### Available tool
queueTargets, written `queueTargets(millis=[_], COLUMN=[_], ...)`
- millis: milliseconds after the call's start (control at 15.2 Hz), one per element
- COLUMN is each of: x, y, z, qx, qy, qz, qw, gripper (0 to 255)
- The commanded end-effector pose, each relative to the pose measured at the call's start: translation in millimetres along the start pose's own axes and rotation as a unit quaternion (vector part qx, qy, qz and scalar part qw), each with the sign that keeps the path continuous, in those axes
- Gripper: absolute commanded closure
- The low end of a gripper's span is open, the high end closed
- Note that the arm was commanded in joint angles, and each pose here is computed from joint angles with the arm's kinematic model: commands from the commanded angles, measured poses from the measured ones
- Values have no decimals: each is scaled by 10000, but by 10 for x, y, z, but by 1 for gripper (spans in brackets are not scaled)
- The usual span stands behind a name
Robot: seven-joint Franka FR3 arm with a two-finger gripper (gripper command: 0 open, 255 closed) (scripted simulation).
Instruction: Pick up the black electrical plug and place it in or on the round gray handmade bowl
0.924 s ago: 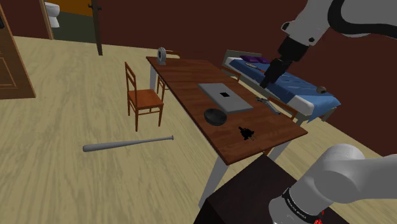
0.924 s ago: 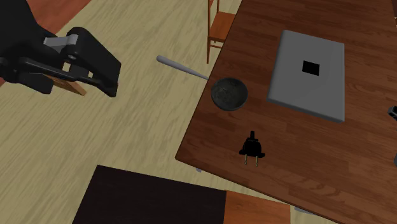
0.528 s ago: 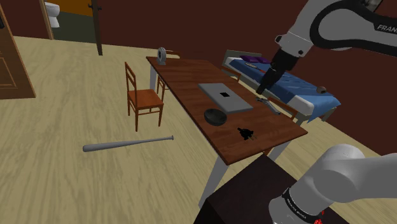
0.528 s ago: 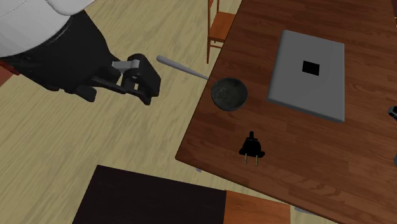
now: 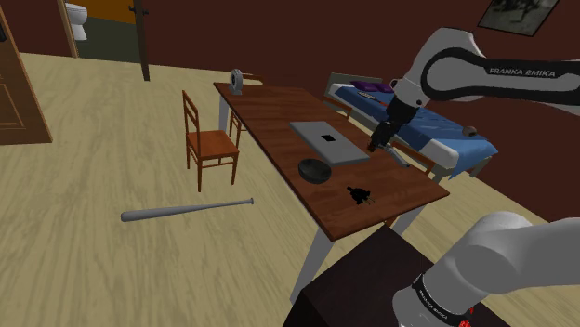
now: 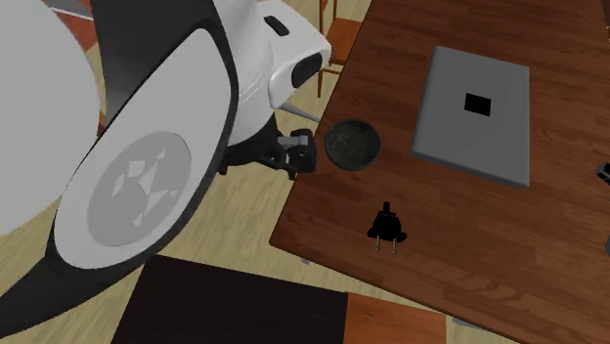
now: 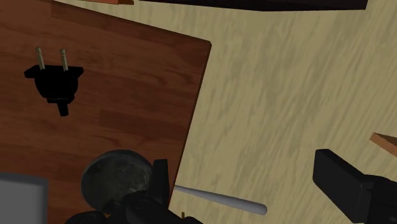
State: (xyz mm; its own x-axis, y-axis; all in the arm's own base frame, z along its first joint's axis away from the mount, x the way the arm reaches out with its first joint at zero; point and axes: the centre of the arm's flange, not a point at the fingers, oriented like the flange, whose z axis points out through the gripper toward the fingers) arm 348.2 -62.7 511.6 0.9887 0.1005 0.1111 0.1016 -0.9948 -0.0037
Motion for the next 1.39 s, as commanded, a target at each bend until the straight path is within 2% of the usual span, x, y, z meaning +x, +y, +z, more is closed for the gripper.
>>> queueTargets(millis=[0, 1320], x=[42, 258], y=[166, 1860], z=[222, 2256], qx=[1, 34], qy=[-26, -323], qz=[21, 266], qw=[10000, 9991], gripper=[0, 0])
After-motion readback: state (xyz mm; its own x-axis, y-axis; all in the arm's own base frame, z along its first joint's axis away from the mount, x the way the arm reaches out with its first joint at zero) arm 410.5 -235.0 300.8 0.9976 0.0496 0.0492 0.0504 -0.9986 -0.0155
